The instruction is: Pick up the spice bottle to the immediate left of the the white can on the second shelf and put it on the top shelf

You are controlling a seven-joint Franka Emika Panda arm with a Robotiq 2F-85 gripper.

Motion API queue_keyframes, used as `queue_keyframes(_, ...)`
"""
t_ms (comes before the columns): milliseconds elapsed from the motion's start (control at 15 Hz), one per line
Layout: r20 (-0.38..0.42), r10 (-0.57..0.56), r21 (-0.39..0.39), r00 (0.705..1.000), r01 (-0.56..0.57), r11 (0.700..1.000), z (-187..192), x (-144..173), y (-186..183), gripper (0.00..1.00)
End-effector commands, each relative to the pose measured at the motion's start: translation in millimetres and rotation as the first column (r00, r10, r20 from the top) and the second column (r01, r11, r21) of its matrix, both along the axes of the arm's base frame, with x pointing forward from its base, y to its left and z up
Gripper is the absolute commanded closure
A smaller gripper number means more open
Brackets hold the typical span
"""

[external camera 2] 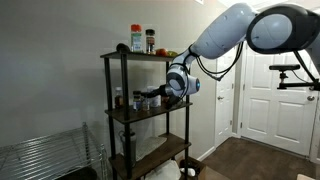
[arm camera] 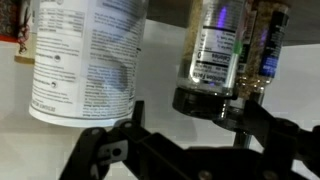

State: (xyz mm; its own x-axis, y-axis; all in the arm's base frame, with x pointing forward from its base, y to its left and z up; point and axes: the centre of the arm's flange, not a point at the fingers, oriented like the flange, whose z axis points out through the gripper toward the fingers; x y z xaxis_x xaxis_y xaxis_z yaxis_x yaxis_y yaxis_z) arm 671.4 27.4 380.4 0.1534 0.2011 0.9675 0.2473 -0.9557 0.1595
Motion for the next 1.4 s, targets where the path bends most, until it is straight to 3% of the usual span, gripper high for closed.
queue_keyframes(0, 0.034, -0.007, 0.000, 0.999, 0.007, 1.000, -16, 4, 18, 0.00)
queue_keyframes(1133, 0.039, 0.007, 0.011, 0.999, -0.007, 1.000, -26, 30, 31, 0.00)
queue_keyframes(1200, 0.042, 0.010, 0.011, 0.999, -0.010, 1.000, -26, 31, 31, 0.25)
queue_keyframes(1333, 0.042, 0.009, 0.010, 0.999, -0.010, 1.000, -27, 32, 30, 0.33)
